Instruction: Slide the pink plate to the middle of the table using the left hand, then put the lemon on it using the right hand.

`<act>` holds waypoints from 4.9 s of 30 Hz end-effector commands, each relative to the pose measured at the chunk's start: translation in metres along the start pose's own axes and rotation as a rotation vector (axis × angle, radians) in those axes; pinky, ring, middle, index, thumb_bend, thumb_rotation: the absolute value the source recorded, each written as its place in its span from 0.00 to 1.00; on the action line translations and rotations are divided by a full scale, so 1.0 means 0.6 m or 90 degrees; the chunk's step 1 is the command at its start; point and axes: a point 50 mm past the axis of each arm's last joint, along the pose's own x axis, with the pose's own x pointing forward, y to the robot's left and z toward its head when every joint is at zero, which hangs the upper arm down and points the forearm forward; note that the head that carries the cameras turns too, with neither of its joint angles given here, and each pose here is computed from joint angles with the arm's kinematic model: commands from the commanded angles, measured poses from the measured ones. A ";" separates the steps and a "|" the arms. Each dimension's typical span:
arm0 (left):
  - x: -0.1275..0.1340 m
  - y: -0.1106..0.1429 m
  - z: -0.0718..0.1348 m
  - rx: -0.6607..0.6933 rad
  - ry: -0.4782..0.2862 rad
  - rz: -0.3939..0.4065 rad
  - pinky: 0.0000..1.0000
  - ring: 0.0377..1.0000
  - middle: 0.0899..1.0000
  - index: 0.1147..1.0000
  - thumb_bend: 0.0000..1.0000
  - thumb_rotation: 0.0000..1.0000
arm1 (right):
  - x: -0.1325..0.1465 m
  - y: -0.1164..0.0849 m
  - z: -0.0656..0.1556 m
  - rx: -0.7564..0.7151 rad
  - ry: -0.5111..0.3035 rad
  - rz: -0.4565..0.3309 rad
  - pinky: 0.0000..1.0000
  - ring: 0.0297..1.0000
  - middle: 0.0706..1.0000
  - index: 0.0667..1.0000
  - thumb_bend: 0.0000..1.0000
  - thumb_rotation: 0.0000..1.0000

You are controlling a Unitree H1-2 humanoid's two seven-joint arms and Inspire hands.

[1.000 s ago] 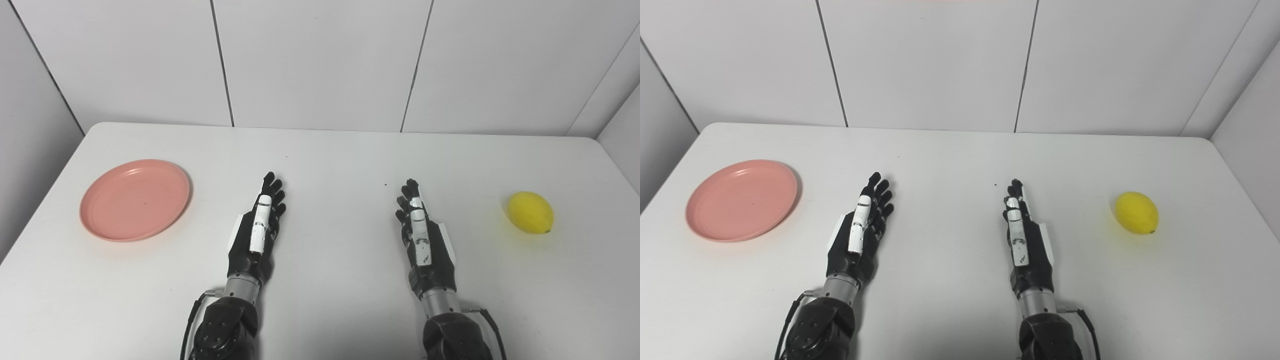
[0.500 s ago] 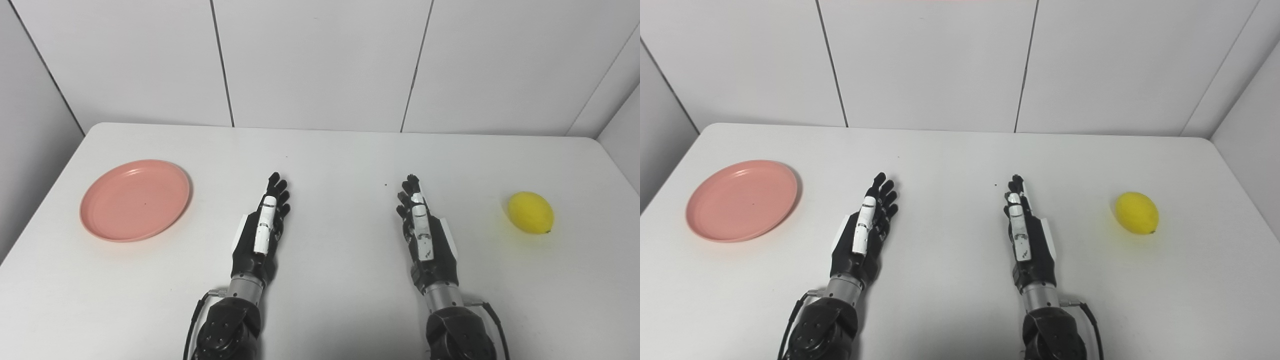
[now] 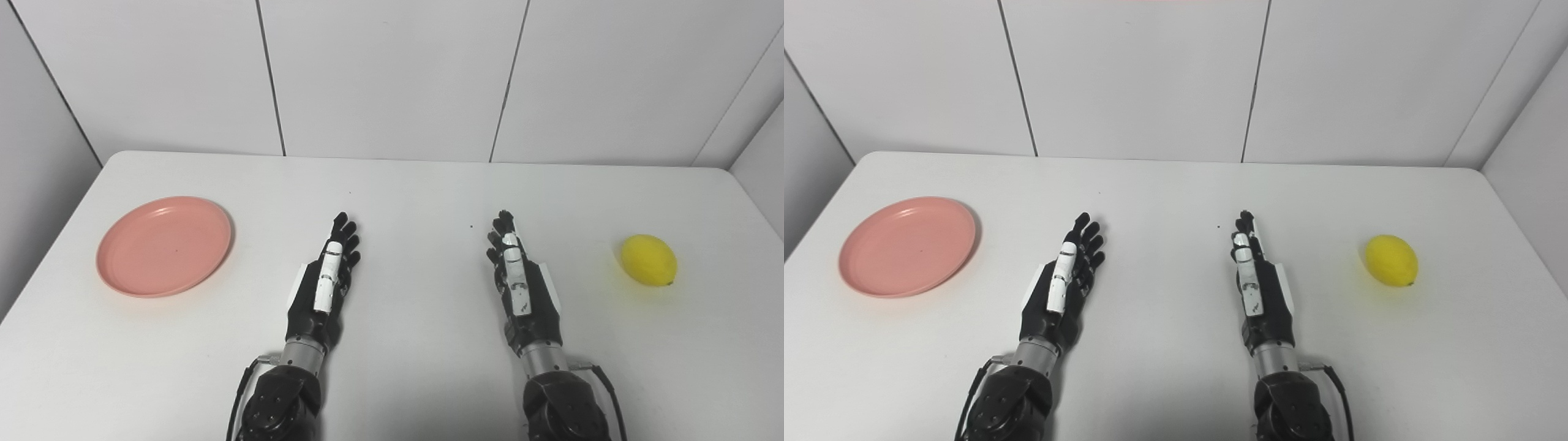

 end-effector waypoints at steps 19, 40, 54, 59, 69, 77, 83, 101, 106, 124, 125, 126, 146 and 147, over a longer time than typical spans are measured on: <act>0.020 -0.012 0.007 0.000 -0.040 -0.010 1.00 1.00 1.00 1.00 0.50 1.00 | 0.015 -0.010 0.028 -0.003 -0.058 0.014 1.00 1.00 1.00 1.00 0.65 1.00; 0.025 -0.053 -0.032 0.047 -0.065 0.001 1.00 1.00 1.00 1.00 0.48 1.00 | -0.028 -0.051 -0.018 0.015 -0.048 0.009 1.00 1.00 1.00 1.00 0.62 0.98; 0.031 -0.076 -0.051 0.064 -0.077 0.010 1.00 1.00 1.00 1.00 0.43 1.00 | -0.039 -0.069 -0.027 0.003 -0.056 0.020 1.00 1.00 1.00 1.00 0.60 1.00; 0.033 -0.075 -0.044 0.051 -0.092 0.017 1.00 1.00 1.00 0.99 0.47 1.00 | -0.041 -0.065 -0.027 0.003 -0.053 0.019 1.00 1.00 1.00 1.00 0.59 1.00; 0.042 -0.045 0.005 0.063 -0.140 0.069 0.95 0.91 0.91 0.91 0.52 1.00 | -0.042 -0.056 -0.024 0.006 -0.060 0.027 1.00 1.00 1.00 1.00 0.59 1.00; 0.062 -0.004 0.051 0.093 -0.195 0.108 0.83 0.81 0.81 0.79 0.51 1.00 | -0.042 -0.051 -0.022 0.007 -0.060 0.026 1.00 1.00 1.00 1.00 0.59 1.00; 0.074 0.031 0.088 0.128 -0.214 0.135 0.84 0.78 0.78 0.75 0.56 1.00 | -0.041 -0.053 -0.022 0.007 -0.063 0.026 1.00 1.00 1.00 1.00 0.59 1.00; 0.087 0.171 0.206 0.224 -0.278 0.243 0.72 0.69 0.69 0.67 0.59 1.00 | -0.042 -0.046 -0.022 0.014 -0.058 0.027 1.00 1.00 1.00 1.00 0.55 1.00; 0.083 0.220 0.222 0.216 -0.276 0.286 0.69 0.69 0.68 0.66 0.59 1.00 | -0.043 -0.047 -0.022 0.013 -0.056 0.026 1.00 1.00 1.00 1.00 0.55 1.00; 0.024 0.348 0.266 0.279 -0.299 0.420 0.69 0.69 0.69 0.68 0.59 1.00 | -0.046 -0.048 -0.020 0.013 -0.053 0.027 1.00 1.00 1.00 1.00 0.54 1.00; 0.022 0.353 0.266 0.285 -0.297 0.425 0.69 0.69 0.69 0.68 0.58 1.00 | -0.046 -0.048 -0.020 0.013 -0.054 0.027 1.00 1.00 1.00 1.00 0.54 1.00; 0.019 0.360 0.266 0.293 -0.294 0.435 0.69 0.69 0.69 0.68 0.58 1.00 | -0.046 -0.048 -0.020 0.013 -0.054 0.027 1.00 1.00 1.00 1.00 0.54 1.00; 0.003 0.429 0.226 0.289 -0.204 0.498 0.73 0.73 0.71 0.69 0.57 1.00 | -0.046 -0.051 -0.018 0.013 -0.056 0.033 1.00 1.00 1.00 1.00 0.57 1.00; 0.004 0.431 0.222 0.283 -0.198 0.496 0.73 0.73 0.71 0.69 0.57 1.00 | -0.046 -0.051 -0.018 0.014 -0.057 0.033 1.00 1.00 1.00 1.00 0.57 1.00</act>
